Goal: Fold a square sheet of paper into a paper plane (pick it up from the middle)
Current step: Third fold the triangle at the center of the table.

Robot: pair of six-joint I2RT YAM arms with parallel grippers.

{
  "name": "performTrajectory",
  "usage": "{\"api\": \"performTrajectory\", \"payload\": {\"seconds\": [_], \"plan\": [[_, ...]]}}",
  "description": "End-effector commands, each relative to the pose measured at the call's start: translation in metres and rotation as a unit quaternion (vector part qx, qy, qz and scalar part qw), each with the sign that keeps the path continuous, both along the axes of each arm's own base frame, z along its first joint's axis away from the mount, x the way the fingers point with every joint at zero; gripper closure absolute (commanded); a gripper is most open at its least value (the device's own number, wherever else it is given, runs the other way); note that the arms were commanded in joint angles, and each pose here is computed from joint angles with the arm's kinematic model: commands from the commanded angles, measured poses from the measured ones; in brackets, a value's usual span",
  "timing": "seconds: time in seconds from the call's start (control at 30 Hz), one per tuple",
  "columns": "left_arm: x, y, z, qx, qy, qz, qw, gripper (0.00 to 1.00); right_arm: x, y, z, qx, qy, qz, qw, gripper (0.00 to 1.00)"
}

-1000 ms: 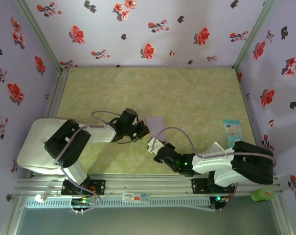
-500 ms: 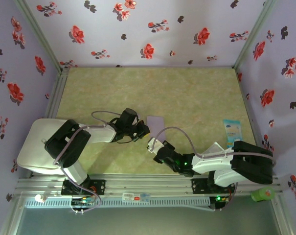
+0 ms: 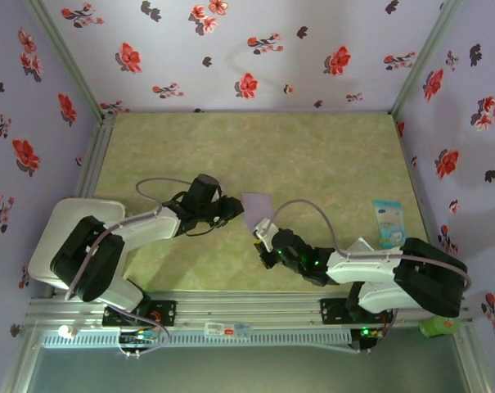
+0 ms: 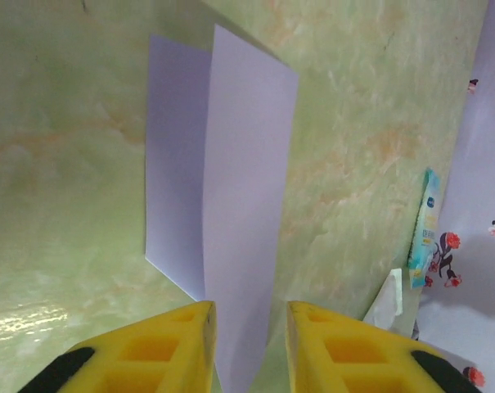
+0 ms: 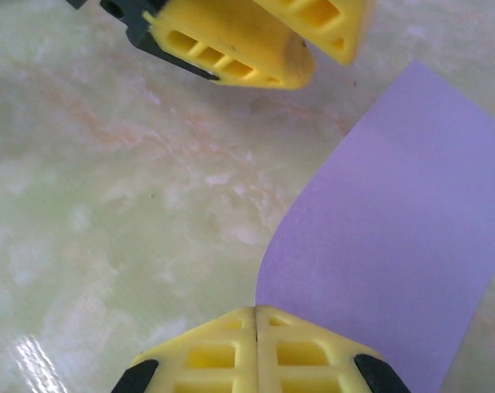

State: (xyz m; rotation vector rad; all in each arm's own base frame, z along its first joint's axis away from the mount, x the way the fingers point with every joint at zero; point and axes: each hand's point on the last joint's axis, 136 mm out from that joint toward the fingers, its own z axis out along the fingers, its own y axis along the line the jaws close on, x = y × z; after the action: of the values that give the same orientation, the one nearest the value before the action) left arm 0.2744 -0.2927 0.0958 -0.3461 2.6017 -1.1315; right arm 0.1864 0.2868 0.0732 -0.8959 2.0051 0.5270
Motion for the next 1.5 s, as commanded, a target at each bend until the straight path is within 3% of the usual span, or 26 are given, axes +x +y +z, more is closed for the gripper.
{"api": "performTrajectory", "payload": {"seconds": [0.0,0.37,0.83,0.9,0.93,1.0,1.1,1.27,1.47], "plan": [[0.01,0.007,0.012,0.036,-0.026,-0.019,0.999,0.71,-0.01,0.01,0.013,0.081,0.095,0.015,0.992,1.0],[0.036,-0.034,0.036,0.046,-0.049,-0.125,0.99,0.72,0.013,0.008,0.029,0.197,0.246,-0.012,0.949,1.0],[0.047,-0.066,-0.022,0.055,0.021,-0.179,0.982,0.8,0.027,0.003,0.023,0.205,0.26,-0.034,0.943,1.0],[0.047,-0.059,-0.02,0.069,0.017,-0.163,0.984,0.88,0.028,0.001,0.02,0.197,0.257,-0.038,0.945,1.0],[0.048,-0.055,-0.013,0.069,-0.002,-0.15,0.986,0.88,0.028,0.001,0.018,0.191,0.256,-0.039,0.947,1.0],[0.053,-0.045,0.013,0.051,-0.045,-0.111,0.992,0.74,0.027,-0.002,0.015,0.181,0.253,-0.04,0.949,1.0],[0.05,-0.029,0.027,0.041,-0.046,-0.078,0.995,0.71,0.029,-0.002,0.016,0.181,0.243,-0.041,0.952,1.0],[0.028,-0.007,-0.001,0.068,0.005,-0.056,0.996,0.65,0.032,0.0,0.02,0.183,0.235,-0.037,0.954,1.0],[0.008,-0.005,-0.026,0.04,0.04,-0.032,0.998,0.6,0.032,-0.002,0.022,0.187,0.227,-0.036,0.955,1.0]]}}
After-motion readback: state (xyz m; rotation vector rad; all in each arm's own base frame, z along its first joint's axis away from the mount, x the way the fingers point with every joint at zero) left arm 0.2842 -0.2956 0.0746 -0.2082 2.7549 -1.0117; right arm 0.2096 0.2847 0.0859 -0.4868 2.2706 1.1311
